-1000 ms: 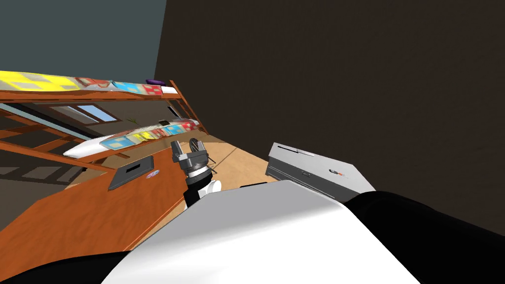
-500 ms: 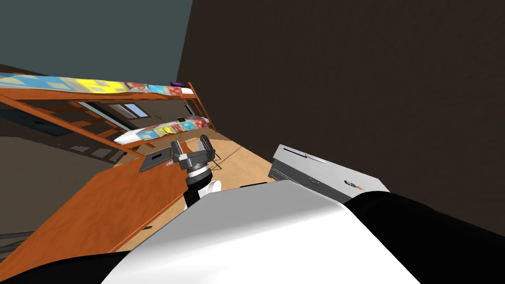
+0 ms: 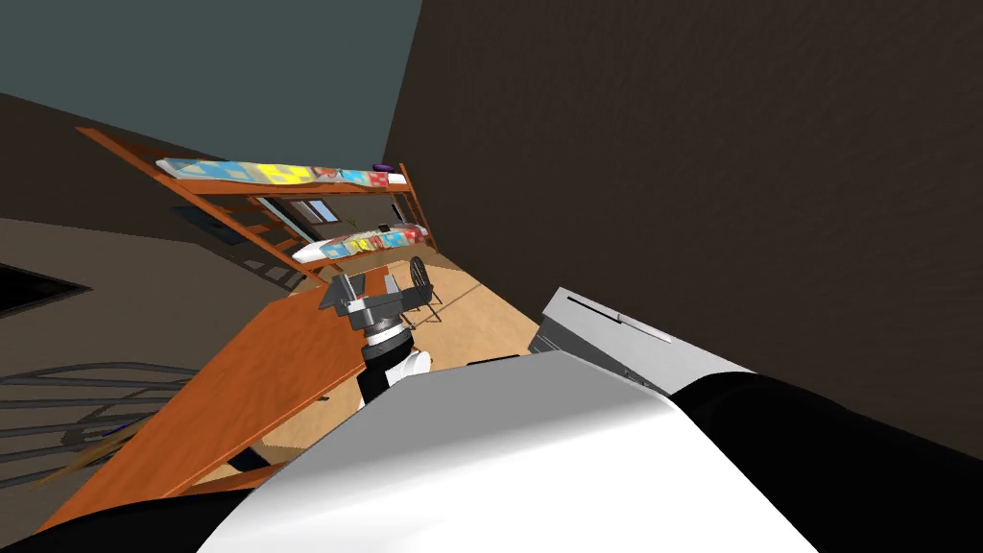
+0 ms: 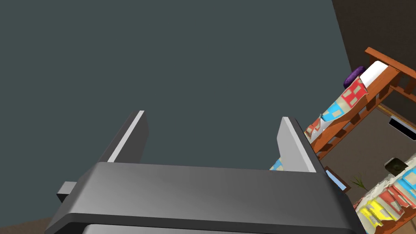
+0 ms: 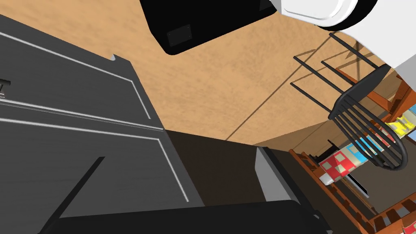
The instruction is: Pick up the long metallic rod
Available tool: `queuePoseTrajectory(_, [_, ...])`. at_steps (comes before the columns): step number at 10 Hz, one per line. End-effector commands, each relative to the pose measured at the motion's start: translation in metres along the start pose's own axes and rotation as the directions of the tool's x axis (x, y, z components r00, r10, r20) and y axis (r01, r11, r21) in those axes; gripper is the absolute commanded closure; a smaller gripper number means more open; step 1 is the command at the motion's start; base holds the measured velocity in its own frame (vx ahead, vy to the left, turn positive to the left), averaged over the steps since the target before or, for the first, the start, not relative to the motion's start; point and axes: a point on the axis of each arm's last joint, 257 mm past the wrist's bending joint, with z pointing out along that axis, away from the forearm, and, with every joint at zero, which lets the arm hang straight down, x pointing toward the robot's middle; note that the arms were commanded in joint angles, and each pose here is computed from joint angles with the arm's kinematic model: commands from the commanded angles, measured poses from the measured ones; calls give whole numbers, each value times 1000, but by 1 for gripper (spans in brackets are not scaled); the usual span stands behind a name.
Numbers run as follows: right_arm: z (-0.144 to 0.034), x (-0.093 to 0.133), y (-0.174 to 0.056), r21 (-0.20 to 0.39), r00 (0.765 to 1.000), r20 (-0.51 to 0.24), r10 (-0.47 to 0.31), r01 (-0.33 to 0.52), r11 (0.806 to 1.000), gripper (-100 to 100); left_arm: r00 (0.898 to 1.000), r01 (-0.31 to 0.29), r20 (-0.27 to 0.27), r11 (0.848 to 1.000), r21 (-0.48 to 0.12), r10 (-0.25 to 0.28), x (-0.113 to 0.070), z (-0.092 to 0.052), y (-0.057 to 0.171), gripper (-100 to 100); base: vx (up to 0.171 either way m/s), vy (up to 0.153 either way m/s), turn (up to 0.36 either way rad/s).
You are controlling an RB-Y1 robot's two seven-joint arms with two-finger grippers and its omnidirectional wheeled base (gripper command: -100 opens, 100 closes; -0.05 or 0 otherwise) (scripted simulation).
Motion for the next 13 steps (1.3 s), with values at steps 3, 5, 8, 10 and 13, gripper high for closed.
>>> queuePoseTrajectory(3, [-36, 25, -37, 78, 994, -99, -39, 46, 996, -100, 1000, 0, 0, 1000, 0, 0, 0, 0, 0, 0, 42, -32, 233])
queuePoseTrajectory(5, [-55, 37, -54, 114, 986, -154, -58, 77, 991, -100, 1000, 0, 0, 1000, 0, 0, 0, 0, 0, 0, 49, -35, 271])
queuePoseTrajectory(8, [-75, 47, -73, 153, 975, -209, -76, 109, 982, -100, 1000, 0, 0, 1000, 0, 0, 0, 0, 0, 0, 30, -33, 182])
queuePoseTrajectory(10, [-108, 55, -105, 216, 951, -290, -106, 173, 961, -100, 1000, 0, 0, 1000, 0, 0, 0, 0, 0, 0, 72, -82, 405])
queuePoseTrajectory(13, [-124, 63, -117, 237, 934, -340, -114, 202, 950, -100, 1000, 0, 0, 1000, 0, 0, 0, 0, 0, 0, 76, -98, 206])
